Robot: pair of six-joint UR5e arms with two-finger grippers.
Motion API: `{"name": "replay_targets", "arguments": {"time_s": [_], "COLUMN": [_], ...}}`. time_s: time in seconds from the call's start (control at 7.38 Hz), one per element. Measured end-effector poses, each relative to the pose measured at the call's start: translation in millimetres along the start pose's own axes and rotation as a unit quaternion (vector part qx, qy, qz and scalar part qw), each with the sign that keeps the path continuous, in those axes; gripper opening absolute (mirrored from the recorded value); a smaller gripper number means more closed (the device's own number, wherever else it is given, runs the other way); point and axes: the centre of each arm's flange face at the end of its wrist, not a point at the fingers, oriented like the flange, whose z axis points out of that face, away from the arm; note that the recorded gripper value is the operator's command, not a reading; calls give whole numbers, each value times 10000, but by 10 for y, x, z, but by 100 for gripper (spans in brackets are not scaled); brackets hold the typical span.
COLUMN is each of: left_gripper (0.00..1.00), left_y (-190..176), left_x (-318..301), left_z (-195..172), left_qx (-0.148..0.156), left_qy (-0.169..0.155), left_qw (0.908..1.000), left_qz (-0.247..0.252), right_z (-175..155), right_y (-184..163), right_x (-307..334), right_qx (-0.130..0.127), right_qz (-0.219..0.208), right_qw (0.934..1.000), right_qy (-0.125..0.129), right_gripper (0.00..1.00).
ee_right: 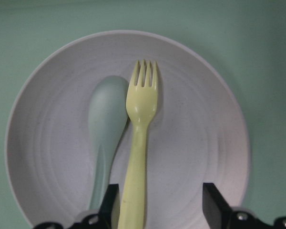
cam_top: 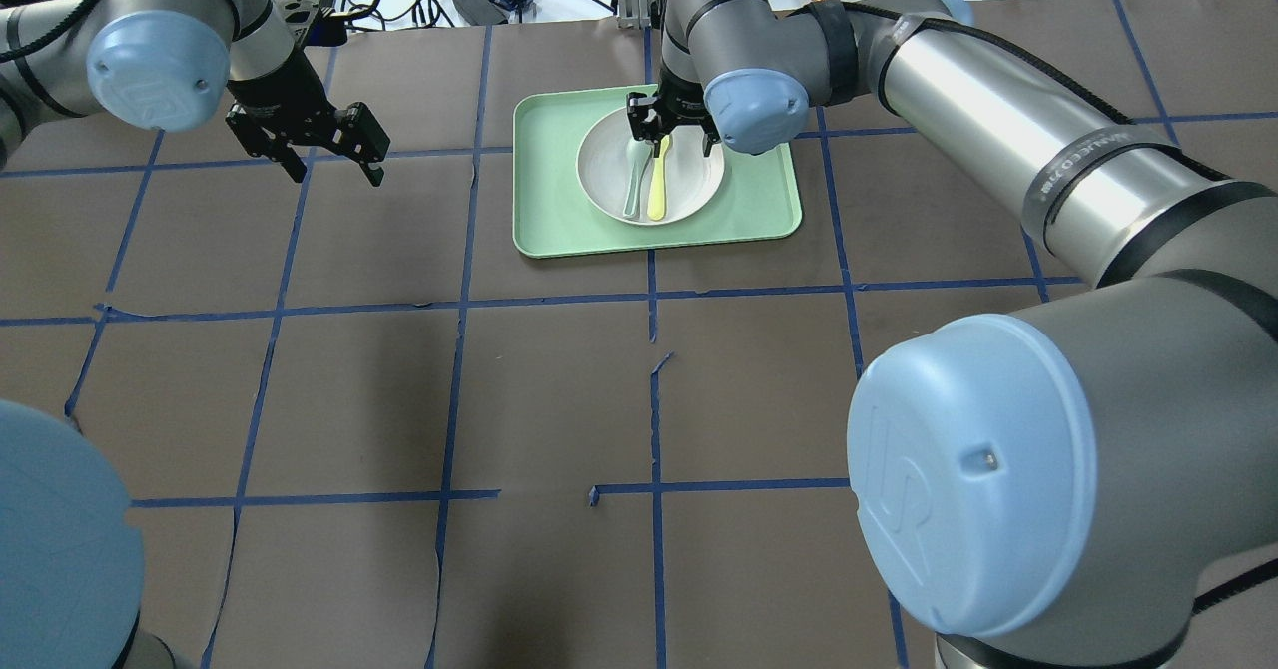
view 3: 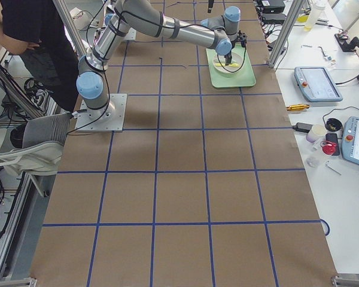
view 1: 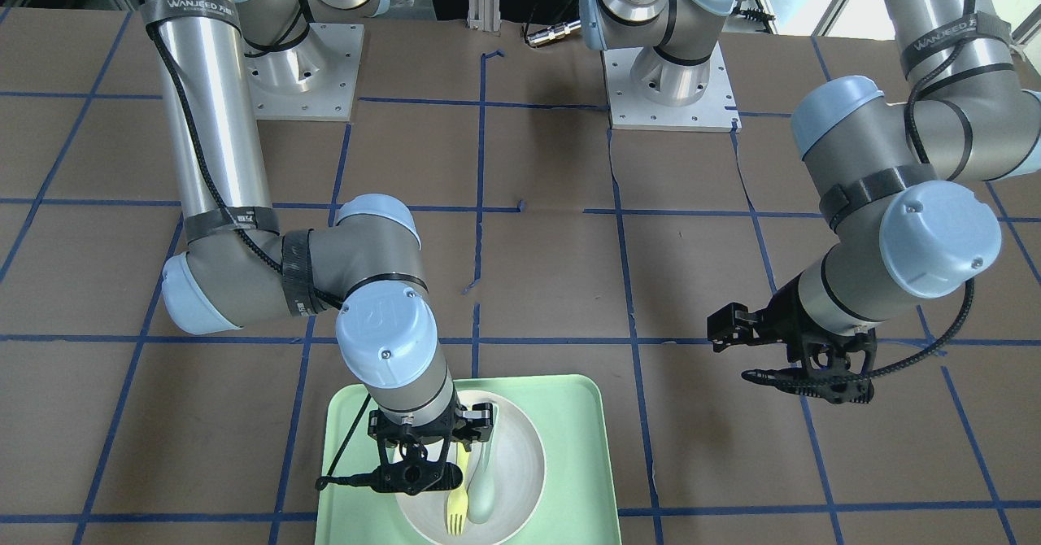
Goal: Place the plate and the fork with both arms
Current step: 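Lower the right gripper onto the yellow fork on the plate and grasp it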
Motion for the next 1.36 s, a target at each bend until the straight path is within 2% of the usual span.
{"name": "replay_targets", "arguments": {"time_s": [0.54, 1.08, 1.22, 1.36], "left_gripper": [100, 100, 100, 100], "left_y": [45, 66, 66, 65], "left_x": [14, 5, 1, 0], "left_z": [-1, -46, -50, -52], "left_qx": [-5, 26, 29, 31], "left_qy": [6, -14, -15, -16], "left_qw": [10000, 10000, 10000, 10000], "left_qz": [1, -7, -7, -6], "right_z": [309, 435, 457, 462], "right_y": [-42, -43, -41, -40], "right_x": [-1, -10, -14, -17], "right_qx": [-111, -180, -197, -203], "right_qz": [32, 40, 41, 39], "right_qw": [9999, 9998, 9998, 9998], "right_qy": [-10, -42, -57, -65], "right_gripper": [61, 62, 57, 25]}}
